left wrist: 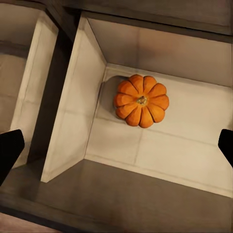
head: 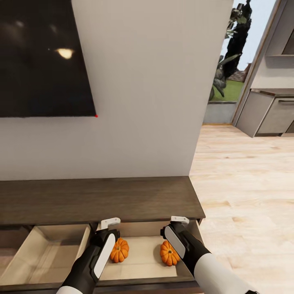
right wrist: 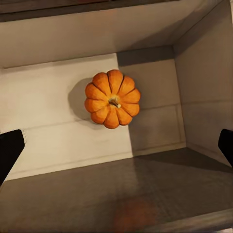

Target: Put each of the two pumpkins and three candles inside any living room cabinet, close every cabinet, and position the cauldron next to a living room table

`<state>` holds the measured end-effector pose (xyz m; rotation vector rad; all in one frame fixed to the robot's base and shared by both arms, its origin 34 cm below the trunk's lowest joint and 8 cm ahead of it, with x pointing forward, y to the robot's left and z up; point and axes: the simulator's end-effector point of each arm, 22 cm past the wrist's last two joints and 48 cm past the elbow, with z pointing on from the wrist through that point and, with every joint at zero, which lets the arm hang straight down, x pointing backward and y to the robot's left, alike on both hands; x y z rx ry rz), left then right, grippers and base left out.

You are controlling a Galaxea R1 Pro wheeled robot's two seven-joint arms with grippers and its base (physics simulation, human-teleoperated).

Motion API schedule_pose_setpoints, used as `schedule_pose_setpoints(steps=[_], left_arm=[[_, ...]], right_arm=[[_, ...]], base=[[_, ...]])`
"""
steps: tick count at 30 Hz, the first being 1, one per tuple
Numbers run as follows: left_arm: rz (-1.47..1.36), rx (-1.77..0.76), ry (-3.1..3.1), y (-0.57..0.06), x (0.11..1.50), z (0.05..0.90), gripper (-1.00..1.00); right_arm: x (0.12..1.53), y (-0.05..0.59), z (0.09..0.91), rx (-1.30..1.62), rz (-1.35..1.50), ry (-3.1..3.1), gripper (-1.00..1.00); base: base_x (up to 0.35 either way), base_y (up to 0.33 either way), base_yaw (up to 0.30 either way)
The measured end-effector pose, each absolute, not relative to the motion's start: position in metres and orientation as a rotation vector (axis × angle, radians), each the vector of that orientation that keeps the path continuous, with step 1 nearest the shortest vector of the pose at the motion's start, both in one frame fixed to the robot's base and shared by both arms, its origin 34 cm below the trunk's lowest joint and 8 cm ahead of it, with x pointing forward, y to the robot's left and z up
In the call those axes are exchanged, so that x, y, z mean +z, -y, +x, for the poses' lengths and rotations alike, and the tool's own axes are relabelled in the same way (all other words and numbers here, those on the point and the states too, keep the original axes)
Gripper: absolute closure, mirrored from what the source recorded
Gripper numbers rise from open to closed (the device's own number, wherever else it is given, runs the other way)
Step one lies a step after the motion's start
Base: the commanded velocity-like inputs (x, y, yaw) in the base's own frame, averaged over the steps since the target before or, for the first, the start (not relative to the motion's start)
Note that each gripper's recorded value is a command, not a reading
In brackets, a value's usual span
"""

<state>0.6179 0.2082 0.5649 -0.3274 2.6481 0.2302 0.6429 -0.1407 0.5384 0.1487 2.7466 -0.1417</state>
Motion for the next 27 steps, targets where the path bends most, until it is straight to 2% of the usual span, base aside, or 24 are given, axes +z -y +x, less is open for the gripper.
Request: schedule_pose_setpoints(steps=[13, 27], left_arm=[[-0.324, 0.230, -2.653, -0.208, 0.589, 0.620, -1.00], [-0.325, 0.230, -2.653, -0.208, 0.615, 0.622, -1.00]], right_arm=[[0.563, 0.142, 0.646, -0.142, 0.150, -2.743, -1.00], [0.588, 0.142, 0.649, -0.141, 0.153, -2.741, -1.00]], base=[[-0.089, 0.000, 0.000], [-0.006, 0.000, 0.000]])
